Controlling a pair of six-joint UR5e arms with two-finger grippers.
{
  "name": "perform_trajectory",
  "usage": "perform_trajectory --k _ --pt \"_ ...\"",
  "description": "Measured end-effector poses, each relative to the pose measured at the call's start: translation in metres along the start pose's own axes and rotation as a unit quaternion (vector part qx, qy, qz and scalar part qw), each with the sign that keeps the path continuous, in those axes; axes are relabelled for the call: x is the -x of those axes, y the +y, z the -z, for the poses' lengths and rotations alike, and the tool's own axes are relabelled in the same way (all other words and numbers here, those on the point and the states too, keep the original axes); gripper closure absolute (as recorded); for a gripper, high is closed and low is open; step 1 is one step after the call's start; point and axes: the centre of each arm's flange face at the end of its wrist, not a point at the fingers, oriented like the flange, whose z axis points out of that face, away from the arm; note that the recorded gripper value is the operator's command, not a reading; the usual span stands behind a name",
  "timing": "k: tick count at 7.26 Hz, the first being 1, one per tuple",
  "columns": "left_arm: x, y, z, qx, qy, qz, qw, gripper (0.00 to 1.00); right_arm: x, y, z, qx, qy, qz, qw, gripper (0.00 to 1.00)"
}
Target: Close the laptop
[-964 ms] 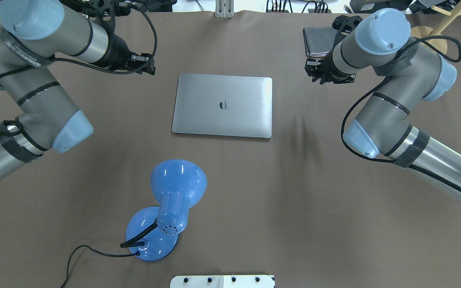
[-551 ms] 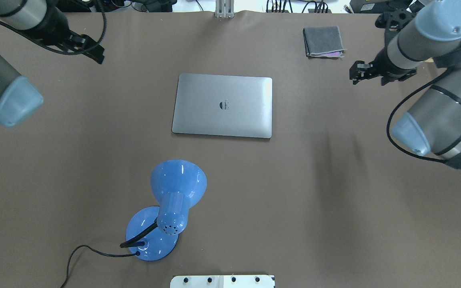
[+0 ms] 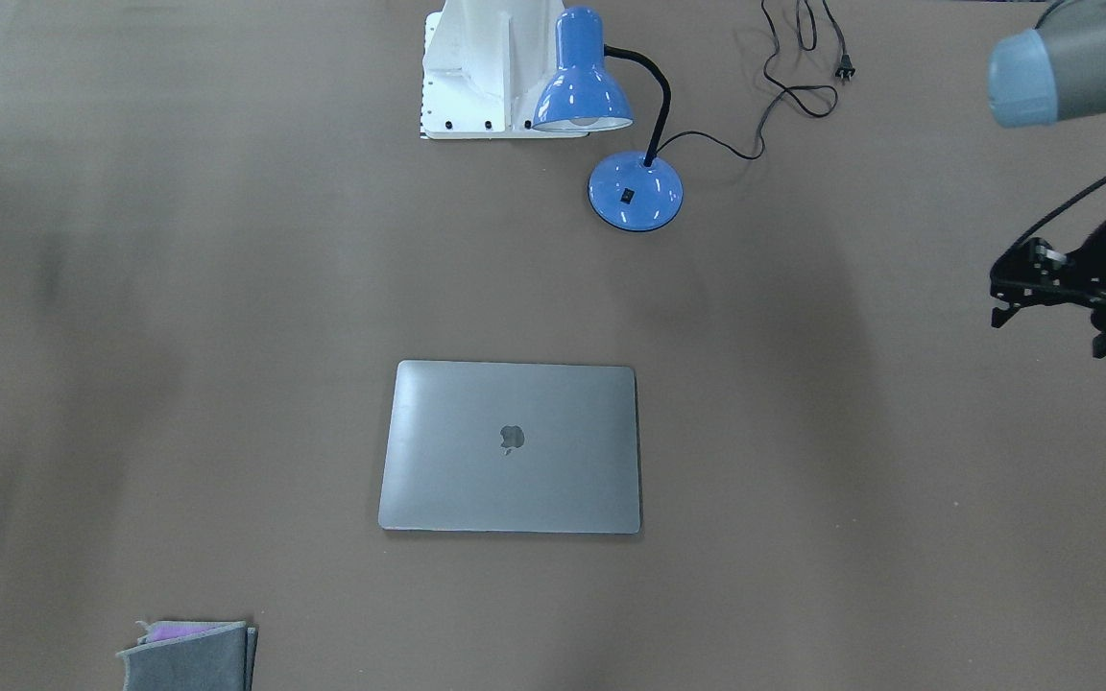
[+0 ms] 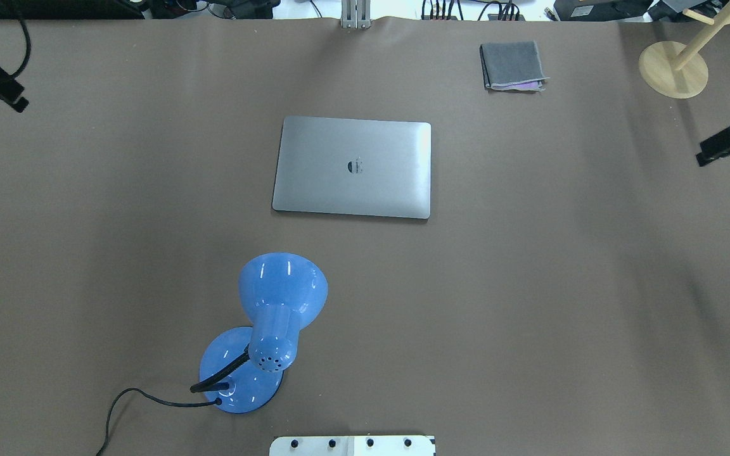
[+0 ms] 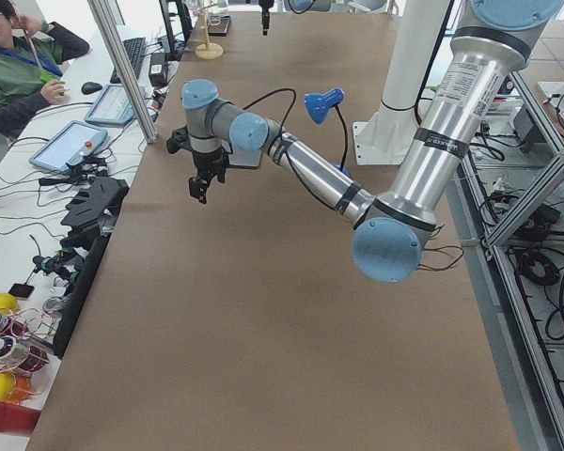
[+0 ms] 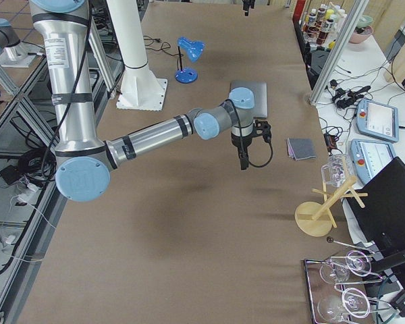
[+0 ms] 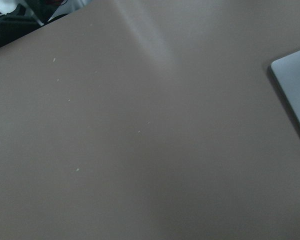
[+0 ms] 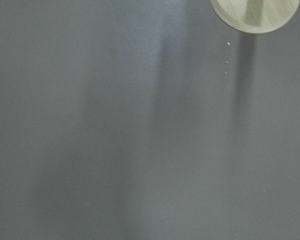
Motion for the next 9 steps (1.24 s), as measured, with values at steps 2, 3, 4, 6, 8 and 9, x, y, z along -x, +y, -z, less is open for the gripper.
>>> perform_trajectory --k 2,3,4,6,8,9 --pt "0.108 0.058 -0.013 0.018 0.0 0.051 0.9985 0.01 -0.096 0.067 -0.004 0.027 0.018 0.018 0.9993 0.0" --pt "0.145 0.091 -0.021 0.019 0.0 0.07 0.9974 0.01 -0.132 0.101 -0.01 0.043 0.023 0.002 0.9988 0.0" --pt "0.163 0.112 -0.03 0.023 0.002 0.086 0.9961 0.01 -0.157 0.124 -0.013 0.051 0.028 -0.016 0.9982 0.0" --pt "0.173 0.137 -0.041 0.032 0.012 0.103 0.9941 0.01 -0.177 0.142 -0.007 0.055 0.031 -0.036 0.9974 0.0" --pt "0.173 0.153 -0.036 0.027 0.032 0.113 0.9927 0.01 -0.175 0.145 0.002 0.08 0.028 -0.038 0.9956 0.0" --pt "0.172 0.167 -0.036 0.029 0.034 0.117 0.9921 0.01 -0.172 0.148 0.007 0.093 0.027 -0.036 0.9947 0.0"
